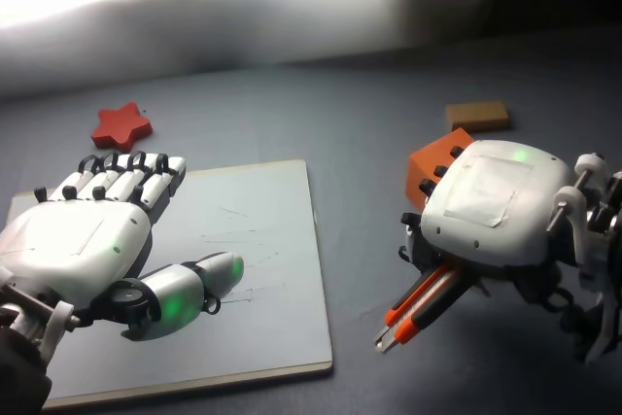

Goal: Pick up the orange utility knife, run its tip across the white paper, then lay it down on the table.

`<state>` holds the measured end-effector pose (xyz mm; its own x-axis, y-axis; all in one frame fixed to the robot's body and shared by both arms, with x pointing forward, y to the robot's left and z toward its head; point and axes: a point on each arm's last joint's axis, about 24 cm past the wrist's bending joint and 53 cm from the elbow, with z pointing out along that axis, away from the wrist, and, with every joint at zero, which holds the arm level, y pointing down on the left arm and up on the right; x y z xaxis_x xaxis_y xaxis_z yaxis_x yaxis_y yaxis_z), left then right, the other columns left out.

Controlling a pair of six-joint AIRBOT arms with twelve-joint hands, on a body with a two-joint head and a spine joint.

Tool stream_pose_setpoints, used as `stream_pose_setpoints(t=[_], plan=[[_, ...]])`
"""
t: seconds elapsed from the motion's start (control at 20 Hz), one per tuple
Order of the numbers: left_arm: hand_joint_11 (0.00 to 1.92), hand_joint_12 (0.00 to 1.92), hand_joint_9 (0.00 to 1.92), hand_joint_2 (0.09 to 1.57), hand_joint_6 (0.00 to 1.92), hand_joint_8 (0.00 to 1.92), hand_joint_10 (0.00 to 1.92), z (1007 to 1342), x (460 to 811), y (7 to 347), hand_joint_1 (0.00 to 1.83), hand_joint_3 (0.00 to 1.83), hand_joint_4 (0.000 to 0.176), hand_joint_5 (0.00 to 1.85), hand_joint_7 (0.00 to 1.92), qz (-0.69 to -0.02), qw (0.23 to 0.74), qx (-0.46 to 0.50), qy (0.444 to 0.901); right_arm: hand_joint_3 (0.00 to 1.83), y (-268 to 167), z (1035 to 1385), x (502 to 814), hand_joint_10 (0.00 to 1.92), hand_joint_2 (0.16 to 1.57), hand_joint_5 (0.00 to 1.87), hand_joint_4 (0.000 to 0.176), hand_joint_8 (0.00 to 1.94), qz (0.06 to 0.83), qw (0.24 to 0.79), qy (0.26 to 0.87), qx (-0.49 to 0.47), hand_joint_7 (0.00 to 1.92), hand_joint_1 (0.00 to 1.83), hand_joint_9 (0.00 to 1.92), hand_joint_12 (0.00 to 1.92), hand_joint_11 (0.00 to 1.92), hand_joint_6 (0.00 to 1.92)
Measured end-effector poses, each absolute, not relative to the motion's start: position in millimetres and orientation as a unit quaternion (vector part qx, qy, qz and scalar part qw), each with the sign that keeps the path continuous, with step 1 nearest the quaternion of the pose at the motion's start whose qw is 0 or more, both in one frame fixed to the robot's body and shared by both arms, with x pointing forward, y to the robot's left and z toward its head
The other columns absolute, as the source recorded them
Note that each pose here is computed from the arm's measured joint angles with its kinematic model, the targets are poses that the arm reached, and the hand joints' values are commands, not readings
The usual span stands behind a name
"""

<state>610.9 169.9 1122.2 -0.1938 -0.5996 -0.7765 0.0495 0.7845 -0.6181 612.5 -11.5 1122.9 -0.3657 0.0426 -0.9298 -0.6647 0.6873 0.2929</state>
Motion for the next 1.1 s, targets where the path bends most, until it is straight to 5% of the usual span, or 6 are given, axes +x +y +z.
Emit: stream_pose_setpoints(t=[0.05,0.4,0.5,0.65,0.95,1.1], plan=[[0.0,0.39,0.0,1.19,0.0,0.0,0.0,1121.9,611.0,170.4,0.0,0.0,0.0,0.0,0.0,-0.267,0.606,-0.191,0.725,0.94,-9.6,1123.3,612.0,1.92,0.88,0.77,0.008,1.94,0.339,0.525,0.753,-0.206,0.85,1.18,1.0,1.92,0.93,1.84],[0.0,0.44,0.01,1.2,0.0,0.0,0.0,1122.2,611.0,170.1,0.0,0.0,0.0,0.0,0.0,-0.269,0.605,-0.192,0.724,0.0,-12.1,1124.5,611.9,1.4,1.17,0.25,0.0,1.08,0.335,0.527,0.752,-0.21,0.26,0.97,0.19,1.88,0.04,1.03],[0.0,0.44,0.02,1.19,0.0,0.0,0.0,1121.8,610.7,170.1,0.0,0.0,0.0,0.0,0.0,-0.269,0.605,-0.193,0.725,0.0,-15.1,1127.5,608.7,0.6,1.14,0.09,0.0,0.17,0.335,0.528,0.752,-0.21,0.21,0.72,0.08,1.18,0.0,0.29],[0.0,0.4,0.02,1.19,0.0,0.0,0.01,1122.2,609.9,169.0,0.0,0.0,0.0,0.0,0.0,-0.27,0.605,-0.192,0.724,0.0,-17.1,1133.4,600.7,0.02,1.05,0.0,0.0,0.0,0.338,0.529,0.749,-0.212,0.01,0.65,0.0,0.07,0.0,0.0],[0.0,0.38,0.03,1.2,0.0,0.01,0.01,1121.4,606.8,165.8,0.0,0.01,0.0,0.0,0.01,-0.273,0.6,-0.193,0.726,0.0,-31.0,1162.8,581.6,0.02,1.07,0.04,0.0,0.02,0.347,0.534,0.744,-0.201,0.05,0.13,0.05,0.01,0.01,0.02],[0.0,0.85,0.25,1.25,0.04,0.08,0.08,1121.0,605.8,164.8,0.0,0.01,0.0,0.14,0.31,-0.275,0.598,-0.195,0.727,0.0,-42.3,1175.3,565.7,0.14,1.17,0.47,0.0,0.06,0.352,0.523,0.752,-0.191,0.54,0.03,0.47,1.07,0.0,0.12]])
